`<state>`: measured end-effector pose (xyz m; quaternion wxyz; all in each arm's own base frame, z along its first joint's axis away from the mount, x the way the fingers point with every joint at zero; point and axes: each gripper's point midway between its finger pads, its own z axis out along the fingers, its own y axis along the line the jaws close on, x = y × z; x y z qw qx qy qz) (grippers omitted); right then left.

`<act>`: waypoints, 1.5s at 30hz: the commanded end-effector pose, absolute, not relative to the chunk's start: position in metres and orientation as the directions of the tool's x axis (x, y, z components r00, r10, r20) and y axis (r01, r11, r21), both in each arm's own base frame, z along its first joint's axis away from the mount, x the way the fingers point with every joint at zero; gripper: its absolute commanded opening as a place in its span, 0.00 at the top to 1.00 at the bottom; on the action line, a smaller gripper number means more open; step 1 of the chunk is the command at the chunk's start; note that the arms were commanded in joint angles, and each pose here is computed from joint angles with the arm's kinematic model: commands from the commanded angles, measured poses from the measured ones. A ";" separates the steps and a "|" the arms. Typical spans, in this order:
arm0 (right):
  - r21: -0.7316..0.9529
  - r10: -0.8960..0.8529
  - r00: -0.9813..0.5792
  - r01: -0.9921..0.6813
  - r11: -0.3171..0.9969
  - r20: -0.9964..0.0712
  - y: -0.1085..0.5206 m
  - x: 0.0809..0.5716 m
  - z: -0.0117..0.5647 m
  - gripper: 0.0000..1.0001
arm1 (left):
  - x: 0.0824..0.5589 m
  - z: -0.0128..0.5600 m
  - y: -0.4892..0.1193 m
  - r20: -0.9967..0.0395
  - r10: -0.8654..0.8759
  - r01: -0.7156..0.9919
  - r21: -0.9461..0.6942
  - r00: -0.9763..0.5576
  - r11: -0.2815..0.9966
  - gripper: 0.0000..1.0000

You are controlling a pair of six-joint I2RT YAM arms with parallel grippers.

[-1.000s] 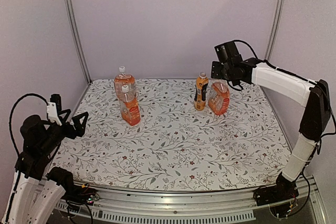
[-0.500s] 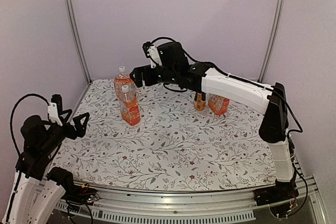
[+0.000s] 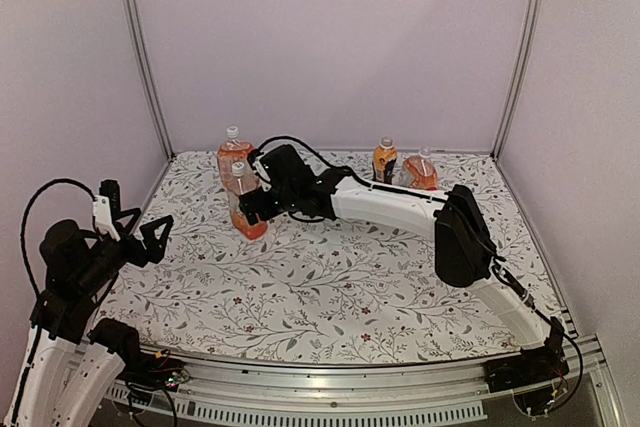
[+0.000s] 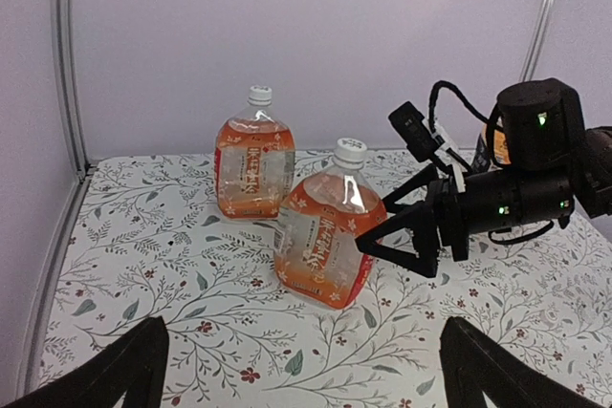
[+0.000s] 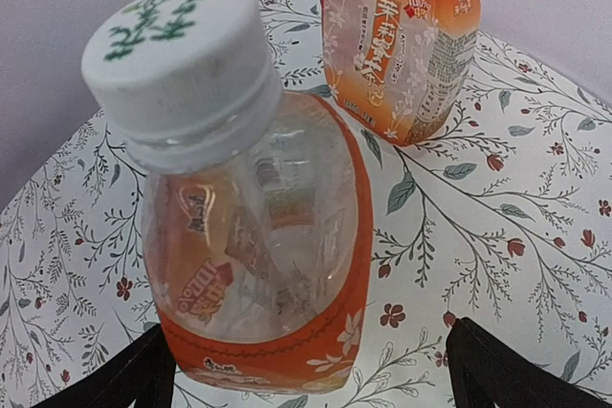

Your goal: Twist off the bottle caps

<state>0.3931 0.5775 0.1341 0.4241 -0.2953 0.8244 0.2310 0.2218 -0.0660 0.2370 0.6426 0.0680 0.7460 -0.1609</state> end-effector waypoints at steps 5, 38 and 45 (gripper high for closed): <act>0.040 -0.355 -0.398 -0.711 0.702 -0.846 0.583 0.402 0.116 0.06 | 0.224 0.232 -0.068 -0.979 -0.115 0.320 -0.165 -0.168 0.933 0.00; 0.096 -0.409 -0.196 -0.963 0.253 -0.891 0.566 0.295 0.207 0.73 | 0.215 0.238 -0.092 -0.978 -0.092 0.455 -0.170 -0.187 0.874 0.06; 0.080 -0.393 -0.117 -0.991 0.109 -0.912 0.514 0.225 0.285 0.77 | 0.154 0.283 -0.153 -0.992 0.086 0.833 -0.027 -0.089 0.553 0.06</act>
